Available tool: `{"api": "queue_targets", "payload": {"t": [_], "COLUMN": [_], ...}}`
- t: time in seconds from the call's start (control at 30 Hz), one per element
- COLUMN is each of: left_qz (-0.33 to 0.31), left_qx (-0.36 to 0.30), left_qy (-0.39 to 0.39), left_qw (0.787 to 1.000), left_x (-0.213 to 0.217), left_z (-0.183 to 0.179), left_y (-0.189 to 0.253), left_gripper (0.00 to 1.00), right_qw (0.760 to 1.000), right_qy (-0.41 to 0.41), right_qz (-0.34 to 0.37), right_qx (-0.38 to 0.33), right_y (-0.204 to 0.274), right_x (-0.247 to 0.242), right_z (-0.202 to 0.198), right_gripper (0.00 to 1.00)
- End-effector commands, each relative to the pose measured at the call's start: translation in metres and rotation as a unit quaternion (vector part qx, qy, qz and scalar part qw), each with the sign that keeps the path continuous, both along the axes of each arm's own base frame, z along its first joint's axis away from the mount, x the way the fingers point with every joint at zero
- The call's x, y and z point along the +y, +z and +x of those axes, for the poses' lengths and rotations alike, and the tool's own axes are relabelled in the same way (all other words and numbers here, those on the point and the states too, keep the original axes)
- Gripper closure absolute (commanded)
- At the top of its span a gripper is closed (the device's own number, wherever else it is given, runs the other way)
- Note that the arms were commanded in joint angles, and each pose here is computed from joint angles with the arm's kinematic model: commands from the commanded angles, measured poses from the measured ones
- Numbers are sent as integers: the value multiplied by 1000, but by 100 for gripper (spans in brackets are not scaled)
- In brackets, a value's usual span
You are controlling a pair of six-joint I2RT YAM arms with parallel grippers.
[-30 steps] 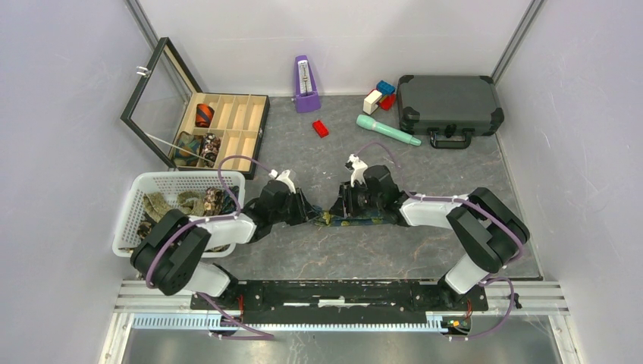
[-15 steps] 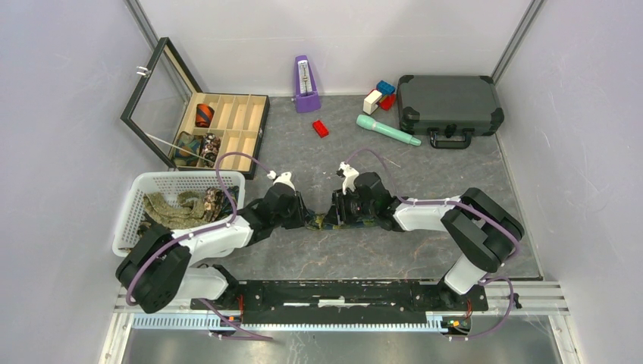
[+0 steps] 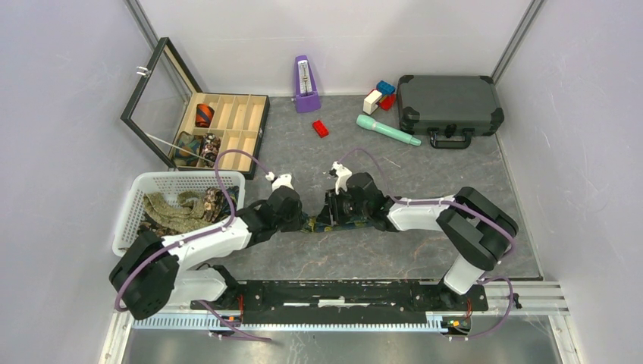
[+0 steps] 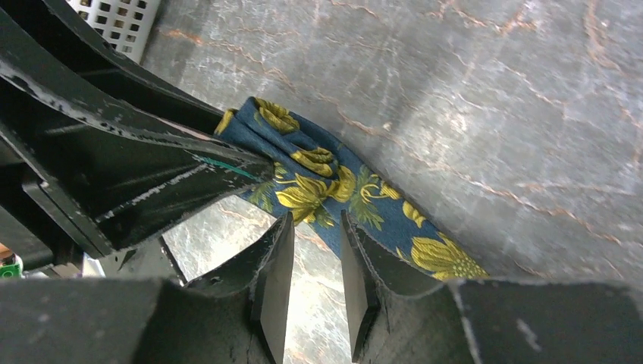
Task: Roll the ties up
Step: Roll the tie at the center of the board.
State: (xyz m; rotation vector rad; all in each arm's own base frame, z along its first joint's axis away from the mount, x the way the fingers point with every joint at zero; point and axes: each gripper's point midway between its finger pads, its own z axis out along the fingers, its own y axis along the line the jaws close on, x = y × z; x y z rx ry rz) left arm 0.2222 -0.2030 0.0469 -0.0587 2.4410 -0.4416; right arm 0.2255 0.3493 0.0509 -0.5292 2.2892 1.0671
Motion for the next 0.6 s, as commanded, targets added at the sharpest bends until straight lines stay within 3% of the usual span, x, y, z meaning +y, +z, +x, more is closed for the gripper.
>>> {"api": "queue_targets", "payload": {"t": [0.0, 0.2, 0.57], "left_qz": [33, 47, 96], "left_qx": [-25, -29, -34], "left_qy": [2, 2, 4], "left_qw": [999, 998, 995], "left_x": [7, 8, 14], "left_z": [6, 6, 5], "left_y": [14, 19, 27], "left_gripper": [98, 98, 98], "right_qw": [999, 999, 998], "right_qy": [4, 11, 37], "right_qz": [30, 32, 52], "right_qx": [-26, -24, -3], "right_y": [21, 18, 8], "right_x": [25, 36, 59], "right_z": [11, 10, 2], "right_gripper": [66, 72, 74]}}
